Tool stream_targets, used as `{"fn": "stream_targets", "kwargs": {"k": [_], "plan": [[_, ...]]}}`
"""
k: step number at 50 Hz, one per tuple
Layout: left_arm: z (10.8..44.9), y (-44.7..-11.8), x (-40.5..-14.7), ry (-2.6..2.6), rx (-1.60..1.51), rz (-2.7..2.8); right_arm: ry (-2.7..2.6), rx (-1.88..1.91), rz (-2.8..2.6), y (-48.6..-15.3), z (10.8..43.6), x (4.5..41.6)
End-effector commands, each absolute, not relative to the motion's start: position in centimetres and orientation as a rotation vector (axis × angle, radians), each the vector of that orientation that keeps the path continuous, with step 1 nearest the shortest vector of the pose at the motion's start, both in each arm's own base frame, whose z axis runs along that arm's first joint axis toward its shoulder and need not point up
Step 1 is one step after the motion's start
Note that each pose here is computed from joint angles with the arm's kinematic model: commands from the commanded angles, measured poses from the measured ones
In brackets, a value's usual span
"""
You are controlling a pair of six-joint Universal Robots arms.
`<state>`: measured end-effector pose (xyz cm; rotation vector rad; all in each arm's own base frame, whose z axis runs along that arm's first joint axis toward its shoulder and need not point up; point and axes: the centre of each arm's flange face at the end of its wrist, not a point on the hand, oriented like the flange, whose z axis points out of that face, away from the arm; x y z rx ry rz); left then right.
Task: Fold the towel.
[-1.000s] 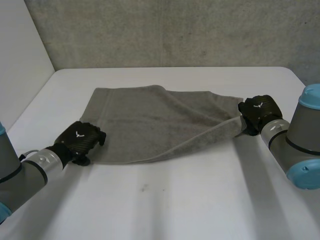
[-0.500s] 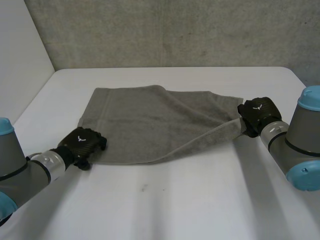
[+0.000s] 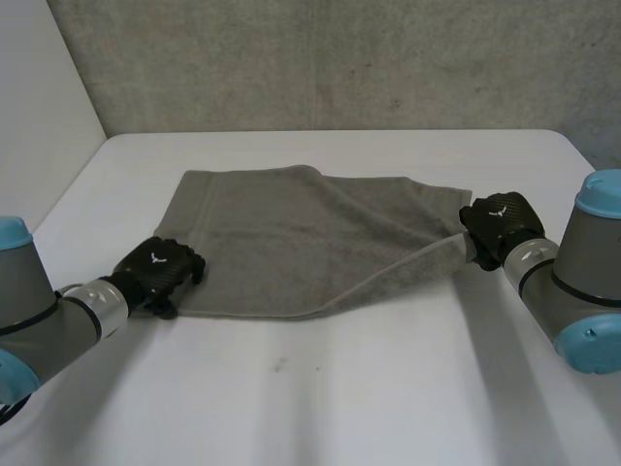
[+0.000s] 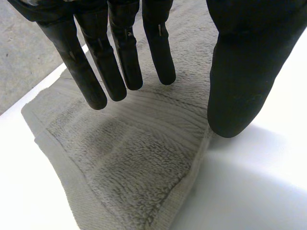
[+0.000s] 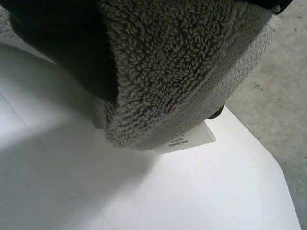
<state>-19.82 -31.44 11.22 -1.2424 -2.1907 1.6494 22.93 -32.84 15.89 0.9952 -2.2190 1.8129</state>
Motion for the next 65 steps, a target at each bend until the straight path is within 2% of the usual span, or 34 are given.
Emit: {"fn": "stream_targets", "kwargs": {"k": [1,19,31,42,65], "plan": [[10.9,-32.5,-19.9,-2.186,-1.246,1.663,-2.221,1.000,1.809,-32.8,15.8,23.0],[11.8,-34.6,-19.3,-2.254,-1.211,1.824,-2.218,0.995,1.811,-32.8,15.8,22.9],[12.2,-32.3,-19.0,-2.298,-1.123,1.778,-2.216,0.997,1.810,-32.8,15.8,22.9],[10.9,-32.6,-19.0,-2.315,-1.128,1.752,-2.223,1.003,1.803,-32.7,15.7,23.0],[11.2,-31.6,-18.4,-2.360,-1.110,1.696,-2.231,1.011,1.794,-32.7,15.3,23.0]]}}
